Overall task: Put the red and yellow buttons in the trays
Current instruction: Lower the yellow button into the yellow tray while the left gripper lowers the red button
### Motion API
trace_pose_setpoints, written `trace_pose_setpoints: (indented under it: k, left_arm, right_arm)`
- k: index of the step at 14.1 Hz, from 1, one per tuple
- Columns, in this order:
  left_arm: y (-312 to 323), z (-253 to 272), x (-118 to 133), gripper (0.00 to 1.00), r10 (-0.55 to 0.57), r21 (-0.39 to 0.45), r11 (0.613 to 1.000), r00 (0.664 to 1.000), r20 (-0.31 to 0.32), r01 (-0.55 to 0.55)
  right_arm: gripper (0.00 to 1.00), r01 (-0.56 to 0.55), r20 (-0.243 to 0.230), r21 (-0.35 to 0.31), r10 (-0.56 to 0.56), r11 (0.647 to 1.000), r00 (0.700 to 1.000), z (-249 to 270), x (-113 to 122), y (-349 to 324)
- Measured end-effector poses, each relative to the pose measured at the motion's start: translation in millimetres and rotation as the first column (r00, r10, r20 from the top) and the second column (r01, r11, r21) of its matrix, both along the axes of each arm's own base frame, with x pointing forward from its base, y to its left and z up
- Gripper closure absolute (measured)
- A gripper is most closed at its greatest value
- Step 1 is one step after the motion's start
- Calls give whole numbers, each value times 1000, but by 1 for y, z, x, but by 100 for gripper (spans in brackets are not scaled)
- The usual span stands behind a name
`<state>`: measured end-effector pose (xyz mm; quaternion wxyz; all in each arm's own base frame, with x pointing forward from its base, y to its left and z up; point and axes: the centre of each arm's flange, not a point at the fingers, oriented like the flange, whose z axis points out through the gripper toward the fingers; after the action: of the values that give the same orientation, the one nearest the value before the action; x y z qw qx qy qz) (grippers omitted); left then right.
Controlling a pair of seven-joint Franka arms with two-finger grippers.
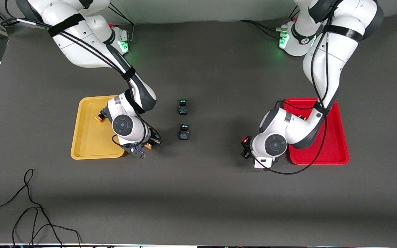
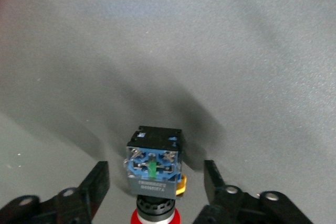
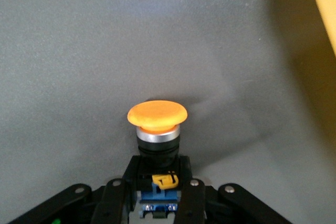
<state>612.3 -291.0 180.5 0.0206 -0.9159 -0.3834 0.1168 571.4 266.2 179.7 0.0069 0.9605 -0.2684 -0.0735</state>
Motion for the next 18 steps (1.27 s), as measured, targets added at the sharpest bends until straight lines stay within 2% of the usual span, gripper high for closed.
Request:
trace_pose_setpoints:
  k: [3,7,9,10,11,13,15,18]
  left_arm:
    - [2,6,-2,60,-2,7,1000,1000,5,2]
    - [3,6,-2,61,-2,9,1000,1000,4,2]
    - [4,7,-1,61,-2,10,1000,1000,5,2]
    - [5,11,0,61,-2,17,1000,1000,-4,2]
    - [10,19,2,61,-12,39,999,999,-35,13]
    - [36,58,17,61,-84,70,993,988,-131,94]
    - [91,101,36,61,-164,41,984,966,-200,176]
    - [180,161,46,61,-267,-44,964,939,-216,264]
  right_arm:
    - [67,26,21,3,-26,1000,999,30,13,-15]
    - [67,43,29,26,-44,999,999,146,32,-78]
    - [67,30,53,30,-31,999,998,197,28,-127]
    - [67,14,56,27,-16,1000,998,206,22,-152]
    - [67,-2,48,28,1,1000,999,202,14,-177]
    - [67,-26,44,71,23,997,999,168,-3,-225]
    - [67,-42,45,109,38,993,998,116,-23,-253]
    - [67,-49,30,84,46,995,998,55,-35,-255]
